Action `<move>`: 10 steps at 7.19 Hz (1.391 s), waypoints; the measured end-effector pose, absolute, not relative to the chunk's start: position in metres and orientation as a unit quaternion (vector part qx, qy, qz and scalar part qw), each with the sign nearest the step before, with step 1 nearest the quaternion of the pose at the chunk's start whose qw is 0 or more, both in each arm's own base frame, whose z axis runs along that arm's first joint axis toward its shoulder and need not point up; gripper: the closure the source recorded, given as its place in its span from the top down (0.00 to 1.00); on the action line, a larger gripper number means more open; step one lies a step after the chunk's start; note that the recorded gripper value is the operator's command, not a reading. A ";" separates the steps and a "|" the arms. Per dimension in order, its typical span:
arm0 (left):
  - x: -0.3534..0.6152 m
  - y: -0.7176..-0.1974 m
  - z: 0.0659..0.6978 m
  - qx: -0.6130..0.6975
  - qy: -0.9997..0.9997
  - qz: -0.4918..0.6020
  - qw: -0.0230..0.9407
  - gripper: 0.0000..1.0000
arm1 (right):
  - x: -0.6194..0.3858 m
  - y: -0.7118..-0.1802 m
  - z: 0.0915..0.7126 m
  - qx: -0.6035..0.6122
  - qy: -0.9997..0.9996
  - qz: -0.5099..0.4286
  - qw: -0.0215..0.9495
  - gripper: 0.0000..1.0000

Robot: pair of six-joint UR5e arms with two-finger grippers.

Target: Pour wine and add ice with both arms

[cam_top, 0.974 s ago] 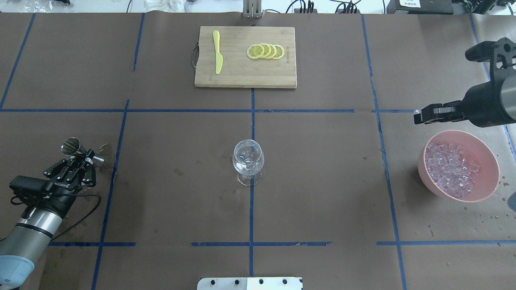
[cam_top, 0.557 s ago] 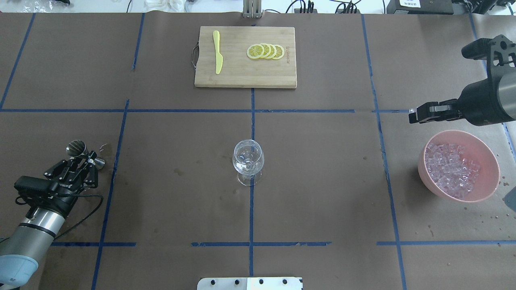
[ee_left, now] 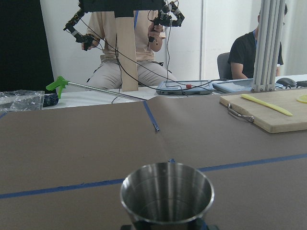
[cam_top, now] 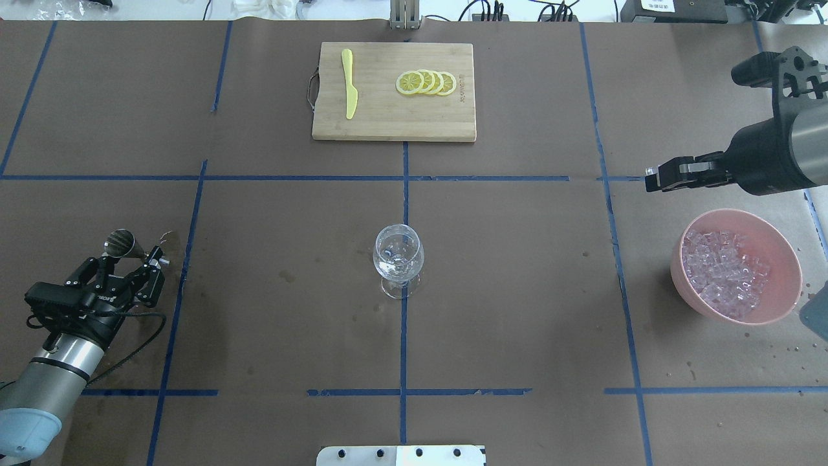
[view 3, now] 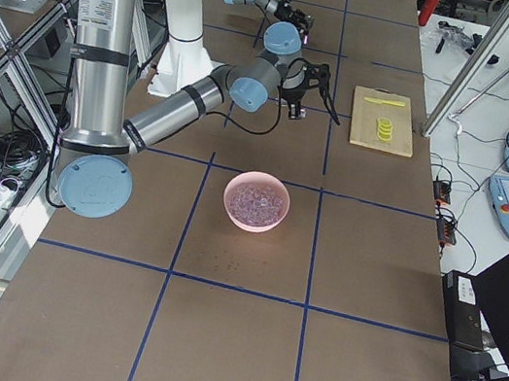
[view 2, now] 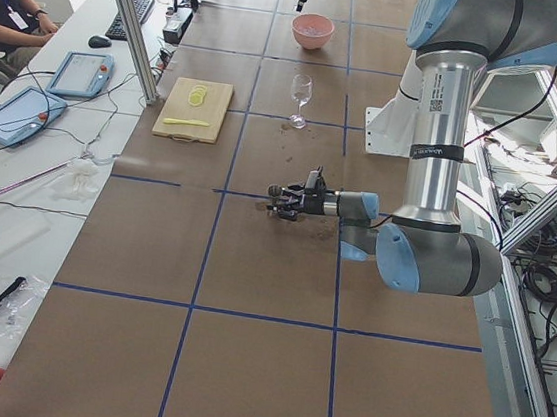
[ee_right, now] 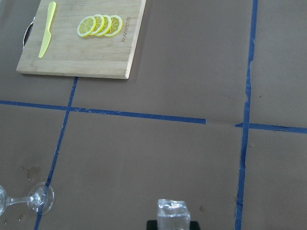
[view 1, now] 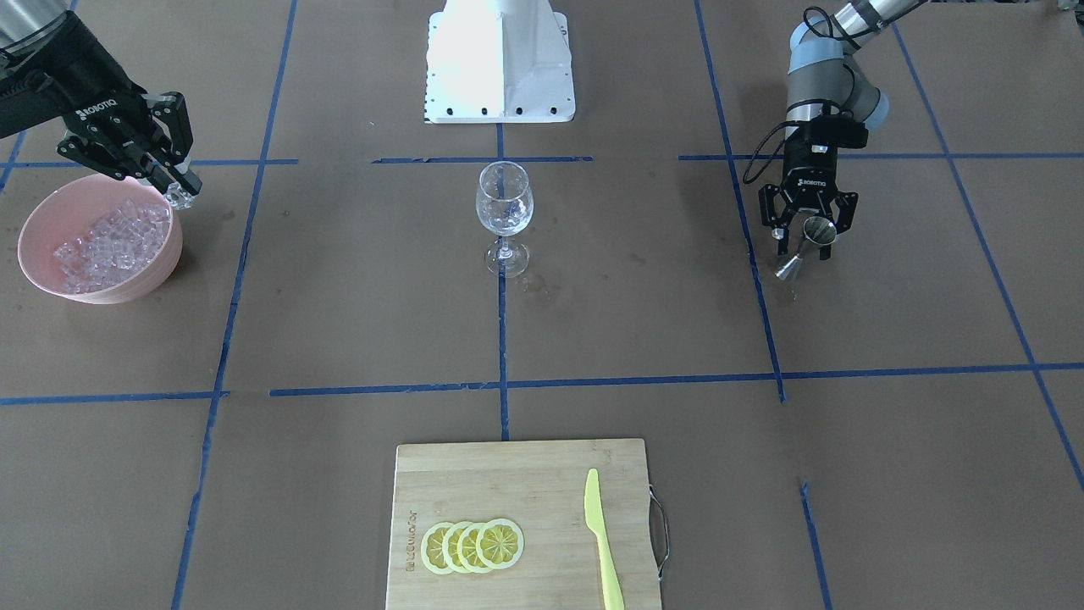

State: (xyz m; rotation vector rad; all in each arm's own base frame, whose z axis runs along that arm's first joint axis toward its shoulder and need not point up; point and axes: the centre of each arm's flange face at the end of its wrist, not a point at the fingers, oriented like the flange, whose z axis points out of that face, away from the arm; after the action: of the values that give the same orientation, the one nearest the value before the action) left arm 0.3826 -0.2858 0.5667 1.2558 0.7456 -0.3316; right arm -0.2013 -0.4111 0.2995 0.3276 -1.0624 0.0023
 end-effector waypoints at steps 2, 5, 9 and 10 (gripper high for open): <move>0.380 -0.285 0.570 0.557 0.348 -0.121 0.744 1.00 | -0.209 -0.412 0.286 0.150 -0.516 0.008 0.843 0.00; 0.366 -0.277 0.566 0.525 0.373 -0.079 0.761 1.00 | -0.216 -0.413 0.270 0.149 -0.529 0.014 0.835 0.00; 0.312 -0.249 0.554 0.442 0.398 0.004 0.804 1.00 | -0.228 -0.416 0.238 0.152 -0.549 0.015 0.822 0.00; 0.292 -0.240 0.551 0.412 0.408 0.020 0.815 1.00 | -0.235 -0.419 0.223 0.149 -0.552 0.016 0.820 0.00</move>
State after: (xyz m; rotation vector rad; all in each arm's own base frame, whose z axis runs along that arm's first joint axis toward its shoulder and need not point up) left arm 0.2916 -0.2399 0.5508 0.8788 0.8696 0.0419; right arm -0.2353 -0.4192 0.2230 0.3171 -1.1755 0.0336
